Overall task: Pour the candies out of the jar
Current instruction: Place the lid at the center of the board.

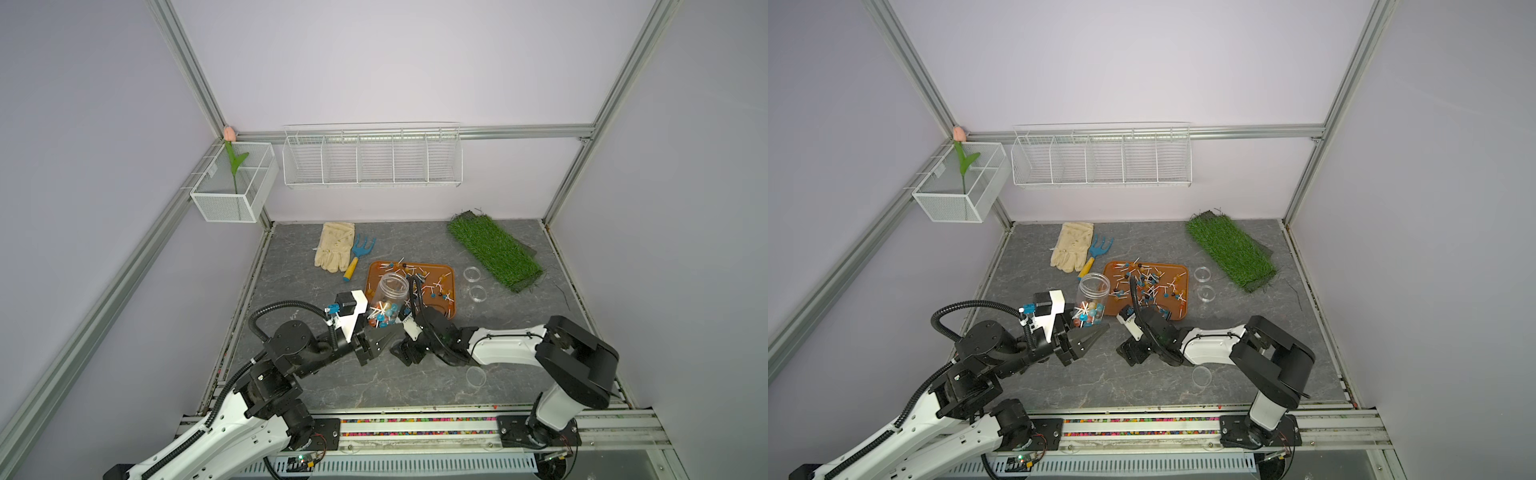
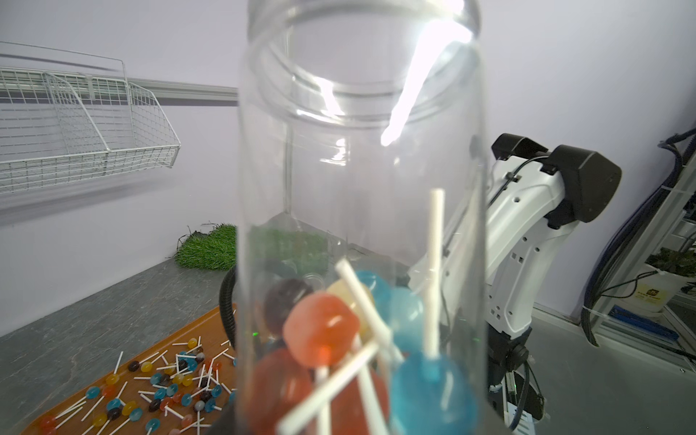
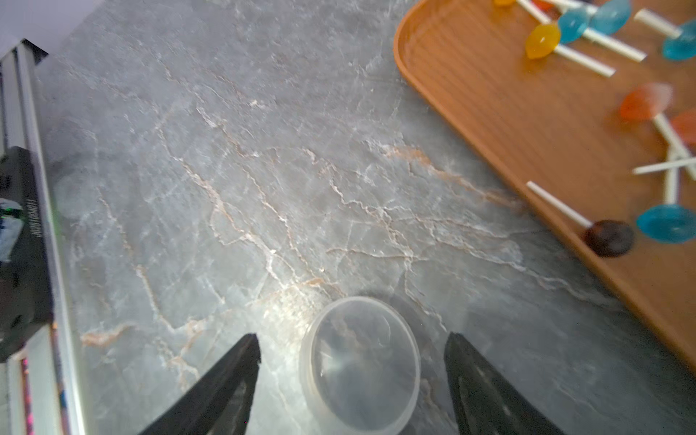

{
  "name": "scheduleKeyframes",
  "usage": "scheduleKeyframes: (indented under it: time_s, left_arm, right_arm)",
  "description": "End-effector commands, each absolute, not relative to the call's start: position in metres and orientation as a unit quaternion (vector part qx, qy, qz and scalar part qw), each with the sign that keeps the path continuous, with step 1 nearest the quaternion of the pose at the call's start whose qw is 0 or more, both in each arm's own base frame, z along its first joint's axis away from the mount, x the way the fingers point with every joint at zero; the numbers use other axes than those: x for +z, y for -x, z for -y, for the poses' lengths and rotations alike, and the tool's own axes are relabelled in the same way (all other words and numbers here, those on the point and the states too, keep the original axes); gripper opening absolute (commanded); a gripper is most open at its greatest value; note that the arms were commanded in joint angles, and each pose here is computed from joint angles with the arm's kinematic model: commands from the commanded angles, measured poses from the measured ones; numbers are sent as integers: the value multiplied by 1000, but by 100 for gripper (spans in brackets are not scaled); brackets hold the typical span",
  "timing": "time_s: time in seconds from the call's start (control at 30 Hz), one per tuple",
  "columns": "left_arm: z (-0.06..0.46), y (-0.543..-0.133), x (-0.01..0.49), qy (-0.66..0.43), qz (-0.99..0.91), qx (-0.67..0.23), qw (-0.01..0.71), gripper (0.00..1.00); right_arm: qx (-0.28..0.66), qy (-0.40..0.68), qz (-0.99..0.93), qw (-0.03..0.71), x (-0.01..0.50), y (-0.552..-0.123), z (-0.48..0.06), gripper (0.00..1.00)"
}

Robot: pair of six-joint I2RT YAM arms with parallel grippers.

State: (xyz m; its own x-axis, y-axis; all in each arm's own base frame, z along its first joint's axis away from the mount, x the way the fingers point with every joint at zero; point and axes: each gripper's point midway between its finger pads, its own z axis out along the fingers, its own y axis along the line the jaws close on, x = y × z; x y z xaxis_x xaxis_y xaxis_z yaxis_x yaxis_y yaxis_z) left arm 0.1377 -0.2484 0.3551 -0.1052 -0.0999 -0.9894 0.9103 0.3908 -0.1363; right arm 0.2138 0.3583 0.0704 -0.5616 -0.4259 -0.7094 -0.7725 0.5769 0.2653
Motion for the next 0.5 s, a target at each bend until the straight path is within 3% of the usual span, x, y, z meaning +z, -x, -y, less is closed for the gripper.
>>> scheduleKeyframes:
  time_s: [0.0, 0.23, 0.47]
  left_arm:
    - [245, -145, 365, -315, -603, -433, 592, 45]
    - [246, -164, 339, -287, -637, -407, 588, 45]
    - [250, -197, 278, -253, -700, -410, 527, 45]
  right_arm:
    - [295, 353, -818, 347, 126, -218, -356, 82]
    - [286, 313, -808, 409, 203, -224, -319, 84]
    - [291, 247, -797, 468, 262, -229, -268, 87]
